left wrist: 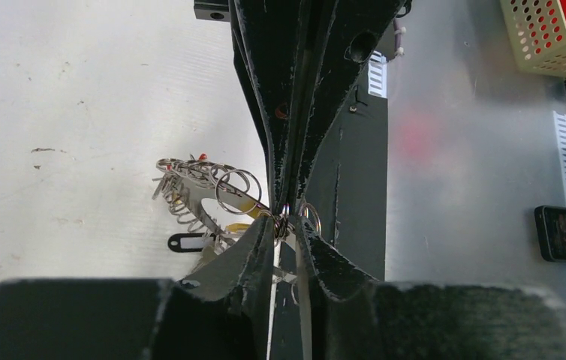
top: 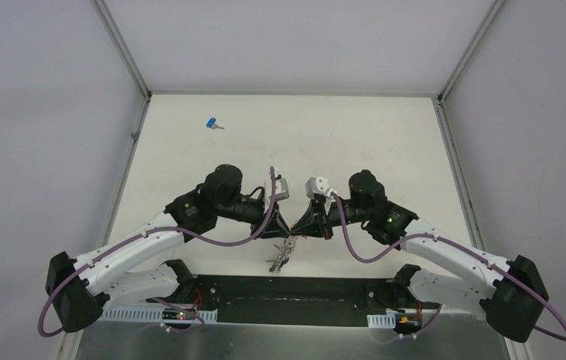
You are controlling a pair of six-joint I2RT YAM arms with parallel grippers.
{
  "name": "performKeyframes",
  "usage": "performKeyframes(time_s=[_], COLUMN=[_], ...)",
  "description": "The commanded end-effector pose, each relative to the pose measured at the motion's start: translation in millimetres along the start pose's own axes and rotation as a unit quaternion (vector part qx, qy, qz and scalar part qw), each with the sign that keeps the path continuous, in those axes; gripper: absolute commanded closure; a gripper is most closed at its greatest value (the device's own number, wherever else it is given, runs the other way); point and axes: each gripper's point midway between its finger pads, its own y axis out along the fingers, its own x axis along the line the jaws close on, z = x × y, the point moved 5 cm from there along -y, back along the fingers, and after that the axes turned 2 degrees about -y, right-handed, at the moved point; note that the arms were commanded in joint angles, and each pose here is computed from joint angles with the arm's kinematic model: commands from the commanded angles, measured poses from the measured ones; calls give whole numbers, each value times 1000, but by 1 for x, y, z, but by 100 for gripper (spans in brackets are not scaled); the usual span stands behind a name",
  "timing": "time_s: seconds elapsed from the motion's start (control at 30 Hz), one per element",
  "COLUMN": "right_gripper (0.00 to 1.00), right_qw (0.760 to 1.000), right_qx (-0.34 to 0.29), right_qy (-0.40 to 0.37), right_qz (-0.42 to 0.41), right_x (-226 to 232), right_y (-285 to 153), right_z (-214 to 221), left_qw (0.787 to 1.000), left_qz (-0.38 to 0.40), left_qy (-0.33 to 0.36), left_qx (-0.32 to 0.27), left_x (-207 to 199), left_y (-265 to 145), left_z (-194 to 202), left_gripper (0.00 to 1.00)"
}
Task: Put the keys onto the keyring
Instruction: Adjust the keyring.
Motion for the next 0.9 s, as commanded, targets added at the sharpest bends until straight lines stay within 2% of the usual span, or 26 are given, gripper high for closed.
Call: performKeyframes(time_s=[0.0, 0.17, 0.37, 0.47, 0.63, 0.77, 0.87], right_gripper=[100, 100, 100, 72, 49, 46, 51], right_qw=[998, 998, 998, 997, 992, 990, 992], right_qx=[-38, -40, -44, -49, -67, -73, -67], right_qy=[-51, -53, -52, -52, -62, -57, -42], right_qz=[-12, -9, 11, 42, 85, 108, 101], right_x=[3, 2, -1, -5, -5, -5, -4], right_y=[-2, -3, -4, -8, -18, -23, -21], right_z=[-24, -26, -30, -34, -40, -37, -31], left_qw=[998, 998, 998, 997, 992, 988, 985], left_qz=[15, 22, 2, -36, -91, -109, -113], left_qy=[41, 42, 48, 43, 34, 37, 40], left_qx=[-41, -32, -39, -56, -83, -104, -126], left_x=[-5, -4, -3, 2, 8, 8, 6], left_y=[-2, 1, -3, -8, -17, -23, -27], left_z=[-26, -22, -26, -33, -40, -42, -44], left_gripper=[86, 100, 100, 100, 100, 100, 100])
